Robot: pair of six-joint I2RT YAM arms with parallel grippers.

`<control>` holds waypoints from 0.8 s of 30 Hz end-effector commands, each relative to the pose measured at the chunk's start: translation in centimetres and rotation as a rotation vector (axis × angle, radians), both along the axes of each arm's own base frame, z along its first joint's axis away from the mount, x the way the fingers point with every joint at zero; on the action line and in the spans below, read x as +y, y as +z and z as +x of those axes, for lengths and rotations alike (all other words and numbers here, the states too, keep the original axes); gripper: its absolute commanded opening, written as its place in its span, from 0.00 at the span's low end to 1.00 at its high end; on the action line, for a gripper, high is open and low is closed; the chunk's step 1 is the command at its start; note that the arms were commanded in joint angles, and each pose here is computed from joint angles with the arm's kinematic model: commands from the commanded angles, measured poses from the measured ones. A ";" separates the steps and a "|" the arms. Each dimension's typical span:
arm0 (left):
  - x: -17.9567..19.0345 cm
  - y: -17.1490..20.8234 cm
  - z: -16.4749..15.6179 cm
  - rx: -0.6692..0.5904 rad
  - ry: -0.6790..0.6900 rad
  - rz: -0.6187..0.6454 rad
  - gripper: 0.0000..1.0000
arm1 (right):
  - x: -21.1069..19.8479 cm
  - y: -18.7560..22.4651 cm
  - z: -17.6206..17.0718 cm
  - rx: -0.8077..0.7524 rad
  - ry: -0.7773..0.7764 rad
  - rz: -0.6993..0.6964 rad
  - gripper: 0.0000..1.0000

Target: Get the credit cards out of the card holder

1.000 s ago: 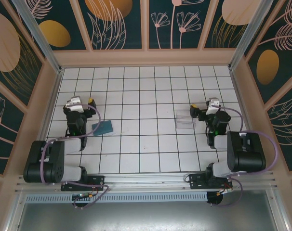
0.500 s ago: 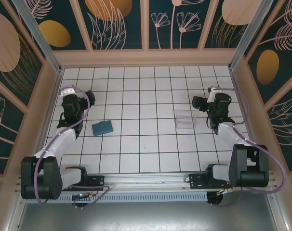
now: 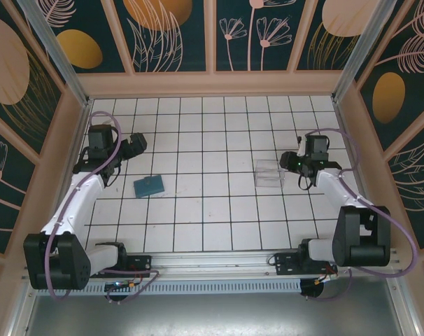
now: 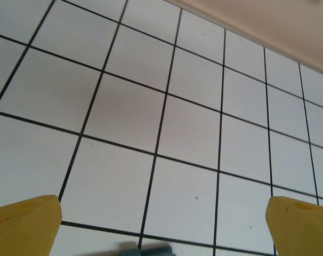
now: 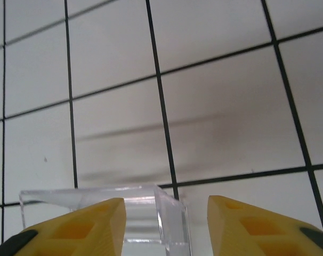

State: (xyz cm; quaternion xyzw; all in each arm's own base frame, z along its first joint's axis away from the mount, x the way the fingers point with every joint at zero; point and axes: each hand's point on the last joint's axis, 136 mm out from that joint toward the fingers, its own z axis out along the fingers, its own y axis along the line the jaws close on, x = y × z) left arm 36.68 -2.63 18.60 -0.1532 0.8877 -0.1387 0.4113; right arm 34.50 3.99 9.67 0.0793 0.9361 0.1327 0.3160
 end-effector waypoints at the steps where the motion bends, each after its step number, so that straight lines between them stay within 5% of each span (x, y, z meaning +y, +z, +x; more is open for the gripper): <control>1: 0.2 -1.7 -1.3 0.080 -0.036 0.052 0.98 | 0.5 -0.2 -0.1 0.048 0.016 0.007 0.43; 16: 1.3 -1.4 -1.5 0.066 -0.012 0.119 0.99 | 1.5 -2.9 1.4 0.088 0.049 0.002 0.37; 24: 1.2 -1.4 -1.4 0.063 -0.018 0.120 0.98 | 2.1 -3.5 1.4 0.108 0.061 -0.039 0.24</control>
